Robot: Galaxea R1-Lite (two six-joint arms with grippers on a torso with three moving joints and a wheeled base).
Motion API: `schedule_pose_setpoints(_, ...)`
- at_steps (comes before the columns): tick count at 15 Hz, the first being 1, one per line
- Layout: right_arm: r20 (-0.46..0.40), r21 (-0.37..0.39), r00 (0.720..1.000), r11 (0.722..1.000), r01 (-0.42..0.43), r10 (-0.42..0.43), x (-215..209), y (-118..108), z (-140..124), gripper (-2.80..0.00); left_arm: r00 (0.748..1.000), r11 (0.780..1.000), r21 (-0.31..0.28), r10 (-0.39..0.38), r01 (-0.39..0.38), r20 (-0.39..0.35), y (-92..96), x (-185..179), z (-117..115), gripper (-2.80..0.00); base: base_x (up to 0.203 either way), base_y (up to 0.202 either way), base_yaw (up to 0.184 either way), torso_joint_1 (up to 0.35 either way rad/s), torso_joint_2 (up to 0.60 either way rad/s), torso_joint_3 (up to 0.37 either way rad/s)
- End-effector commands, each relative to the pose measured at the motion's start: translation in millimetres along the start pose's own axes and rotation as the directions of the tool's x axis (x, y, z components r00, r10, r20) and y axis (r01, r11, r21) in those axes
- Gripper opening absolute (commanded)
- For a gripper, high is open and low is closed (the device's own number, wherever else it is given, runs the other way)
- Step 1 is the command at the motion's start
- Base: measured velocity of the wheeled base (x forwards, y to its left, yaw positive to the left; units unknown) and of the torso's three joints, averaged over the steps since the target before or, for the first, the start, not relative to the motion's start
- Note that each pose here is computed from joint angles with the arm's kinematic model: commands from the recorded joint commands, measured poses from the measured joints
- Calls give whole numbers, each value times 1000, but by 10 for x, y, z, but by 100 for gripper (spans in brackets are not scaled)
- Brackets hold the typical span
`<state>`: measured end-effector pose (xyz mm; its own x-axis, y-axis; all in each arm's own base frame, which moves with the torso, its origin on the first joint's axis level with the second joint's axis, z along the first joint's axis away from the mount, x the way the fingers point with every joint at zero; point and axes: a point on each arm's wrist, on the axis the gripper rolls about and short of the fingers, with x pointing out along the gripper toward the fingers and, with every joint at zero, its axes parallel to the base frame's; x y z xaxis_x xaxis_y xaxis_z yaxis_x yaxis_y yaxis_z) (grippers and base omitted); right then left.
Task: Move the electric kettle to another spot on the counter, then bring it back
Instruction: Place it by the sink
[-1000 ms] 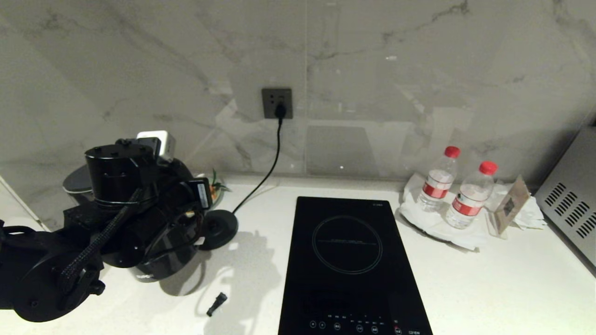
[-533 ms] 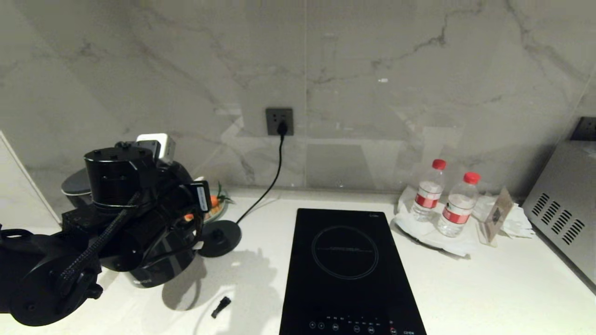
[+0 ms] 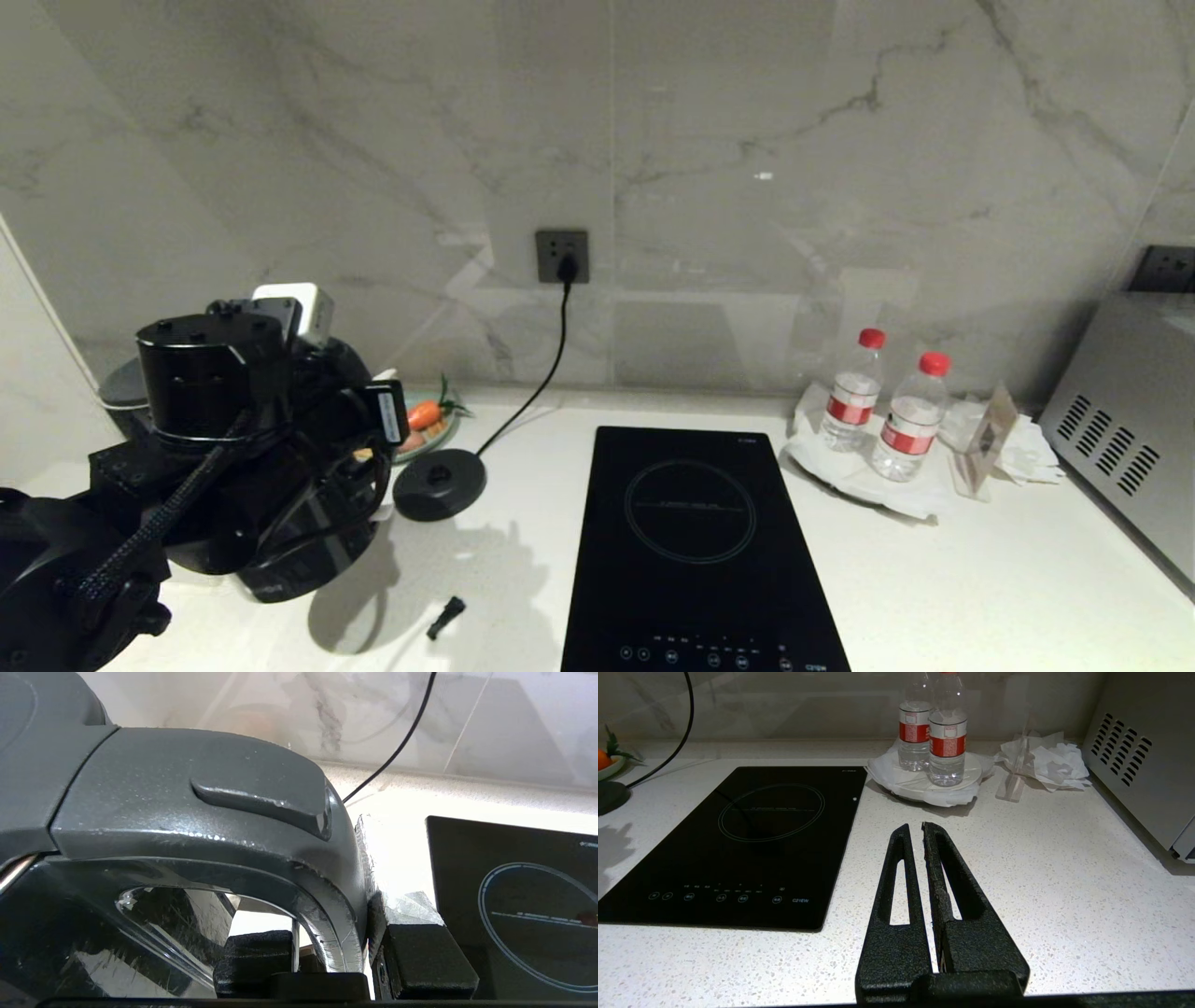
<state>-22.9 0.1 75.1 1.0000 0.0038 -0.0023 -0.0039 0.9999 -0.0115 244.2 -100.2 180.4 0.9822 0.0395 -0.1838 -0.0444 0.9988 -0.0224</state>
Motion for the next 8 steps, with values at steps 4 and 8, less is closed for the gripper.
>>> schedule_pose_setpoints(4, -1, -1, 1000, 1000, -1, 1, 1, 0, 0, -280, 1000, 1000, -20, 5, -5, 9, 25, -30, 12, -280, 0, 0, 0, 38, -84, -46)
schedule_pose_setpoints(8, -1, -1, 1000, 1000, 0, 0, 1, 0, 0, -280, 1000, 1000, -27, 4, -3, 23, 31, -49, 50, -280, 0, 0, 0, 101, -248, -126)
